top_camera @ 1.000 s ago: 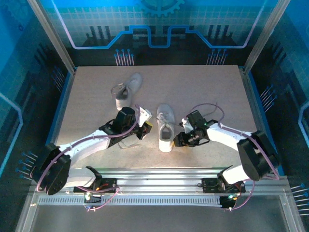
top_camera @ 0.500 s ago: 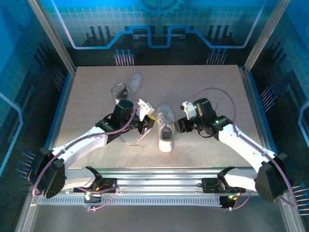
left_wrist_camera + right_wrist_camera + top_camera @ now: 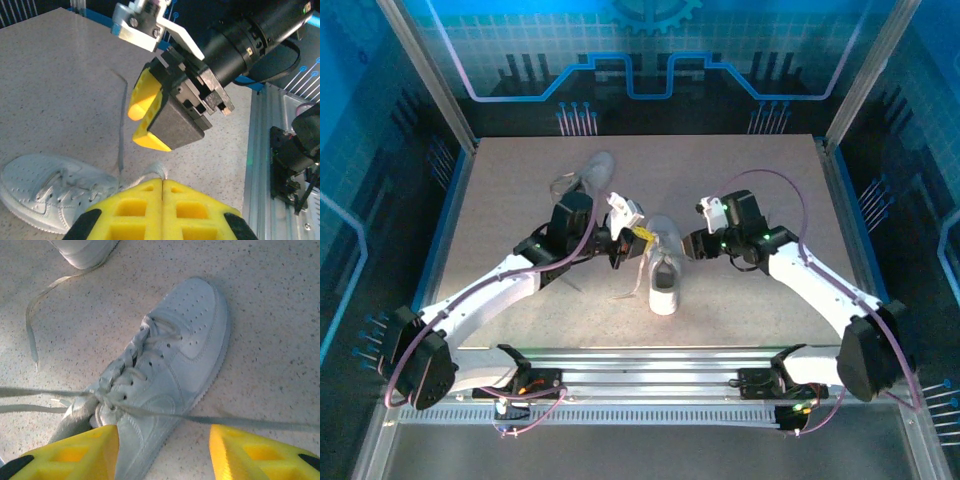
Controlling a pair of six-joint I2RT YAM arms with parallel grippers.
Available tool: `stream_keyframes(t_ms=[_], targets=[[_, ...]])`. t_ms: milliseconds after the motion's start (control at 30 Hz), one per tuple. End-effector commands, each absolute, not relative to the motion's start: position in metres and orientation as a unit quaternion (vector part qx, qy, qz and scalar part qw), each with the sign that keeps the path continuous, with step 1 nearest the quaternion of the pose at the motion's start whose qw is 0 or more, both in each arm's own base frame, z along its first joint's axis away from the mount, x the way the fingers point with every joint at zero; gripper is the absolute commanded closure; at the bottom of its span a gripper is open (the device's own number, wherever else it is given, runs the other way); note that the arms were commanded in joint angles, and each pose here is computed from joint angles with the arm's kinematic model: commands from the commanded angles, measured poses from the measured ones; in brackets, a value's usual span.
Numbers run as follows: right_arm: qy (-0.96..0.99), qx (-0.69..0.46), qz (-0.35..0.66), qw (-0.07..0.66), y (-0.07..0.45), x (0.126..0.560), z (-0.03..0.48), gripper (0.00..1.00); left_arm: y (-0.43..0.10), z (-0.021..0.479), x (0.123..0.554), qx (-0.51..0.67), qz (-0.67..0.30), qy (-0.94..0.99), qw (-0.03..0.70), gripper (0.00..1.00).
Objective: Tie the shoes
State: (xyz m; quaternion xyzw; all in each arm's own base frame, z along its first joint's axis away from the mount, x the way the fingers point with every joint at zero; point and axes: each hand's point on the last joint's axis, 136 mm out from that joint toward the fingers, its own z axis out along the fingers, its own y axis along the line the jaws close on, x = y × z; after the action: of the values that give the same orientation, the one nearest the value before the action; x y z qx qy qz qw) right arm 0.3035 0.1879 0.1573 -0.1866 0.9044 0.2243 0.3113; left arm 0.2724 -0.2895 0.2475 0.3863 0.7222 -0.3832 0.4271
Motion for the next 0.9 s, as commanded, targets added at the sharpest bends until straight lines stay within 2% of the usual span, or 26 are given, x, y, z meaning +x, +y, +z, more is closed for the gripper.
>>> stream_keyframes(t_ms=[0,100,200,433,700,867], targets=[[0.922,-0.109,0.196,0.315,0.156,0.309,0.157,0.50,-0.296,0.258,0.273,0.406,-0.396,0.706,0.424,1.00],[0.954,0.015,0.159,0.255,0.114,0.306,0.128,0.50,-0.298,0.258,0.279,0.403,-0.393,0.710,0.424,1.00],[0.970,0.067,0.119,0.199,0.092,0.301,0.106,0.49,-0.300,0.262,0.281,0.415,-0.389,0.702,0.429,1.00],[0.981,0.123,0.081,0.125,0.070,0.314,0.076,0.46,-0.305,0.256,0.282,0.436,-0.381,0.708,0.404,1.00],[0.982,0.138,0.069,0.109,0.067,0.351,0.061,0.46,-0.305,0.256,0.282,0.458,-0.370,0.701,0.404,1.00],[0.988,0.137,0.024,0.063,0.059,0.363,0.041,0.47,-0.305,0.252,0.285,0.462,-0.363,0.703,0.401,1.00]])
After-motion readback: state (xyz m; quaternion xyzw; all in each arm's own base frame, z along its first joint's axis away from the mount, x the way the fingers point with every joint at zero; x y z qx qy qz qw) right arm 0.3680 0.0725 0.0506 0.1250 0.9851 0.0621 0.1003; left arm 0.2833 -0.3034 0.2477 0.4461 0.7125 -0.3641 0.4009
